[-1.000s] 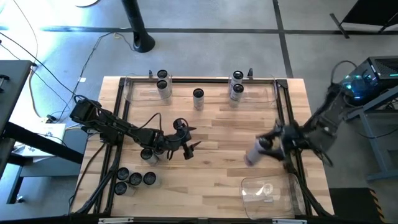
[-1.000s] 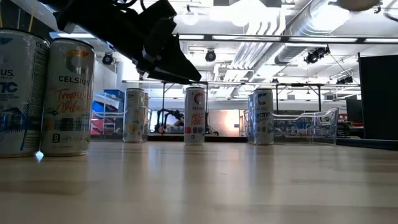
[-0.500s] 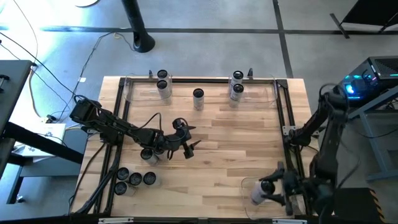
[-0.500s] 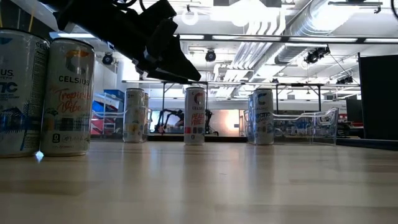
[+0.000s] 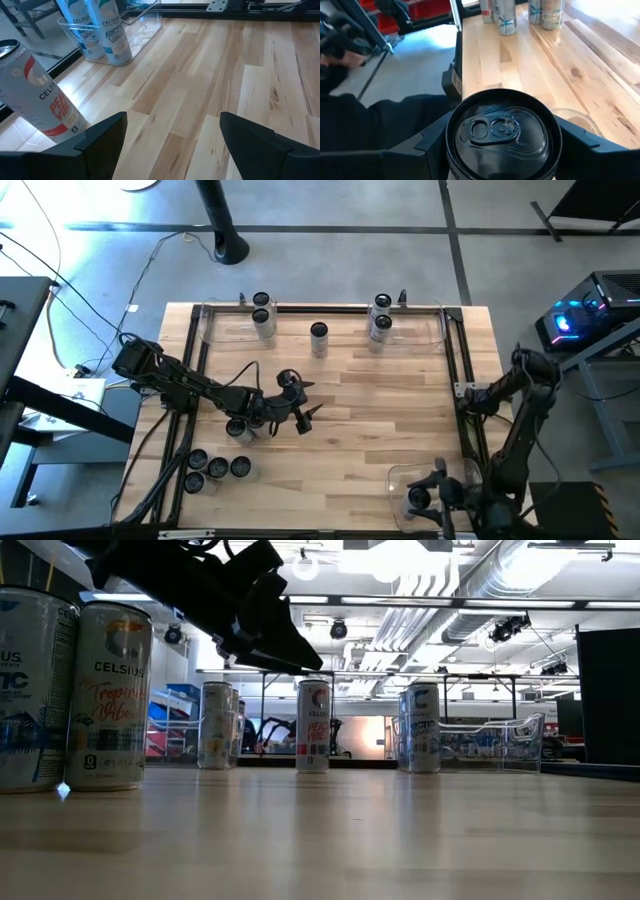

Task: Sort soda cans
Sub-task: Put the white-pink soda can into the bottom right transparent bin

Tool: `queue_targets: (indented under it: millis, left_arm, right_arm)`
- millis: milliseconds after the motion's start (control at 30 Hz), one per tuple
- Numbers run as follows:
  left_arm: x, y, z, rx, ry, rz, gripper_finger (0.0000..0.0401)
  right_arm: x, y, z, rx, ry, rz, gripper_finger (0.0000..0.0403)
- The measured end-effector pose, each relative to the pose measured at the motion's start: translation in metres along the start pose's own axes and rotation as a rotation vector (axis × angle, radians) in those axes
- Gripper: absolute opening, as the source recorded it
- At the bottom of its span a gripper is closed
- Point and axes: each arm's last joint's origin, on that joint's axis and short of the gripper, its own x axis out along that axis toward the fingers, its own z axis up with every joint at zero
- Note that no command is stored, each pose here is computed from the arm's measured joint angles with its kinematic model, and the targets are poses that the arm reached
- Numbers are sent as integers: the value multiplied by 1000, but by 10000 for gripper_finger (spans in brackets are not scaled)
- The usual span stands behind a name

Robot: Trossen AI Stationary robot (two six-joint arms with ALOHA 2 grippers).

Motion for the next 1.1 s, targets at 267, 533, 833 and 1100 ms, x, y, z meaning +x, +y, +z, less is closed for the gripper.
queue_targets:
  millis: [267,533,833,1100]
  left_arm:
    - [1,0,2,-17,-19,-1,314]
    - [2,2,6,-29,-42,2,314]
    - [5,6,6,-35,-41,13,314]
    - [5,6,6,-37,-41,12,314]
  right_arm:
    - [13,2,-19,-73,-28,-59,239]
    - [21,6,-31,-84,-48,-73,239]
    - [23,6,-34,-45,-30,-67,297]
    - [22,8,-33,-29,-4,-37,310]
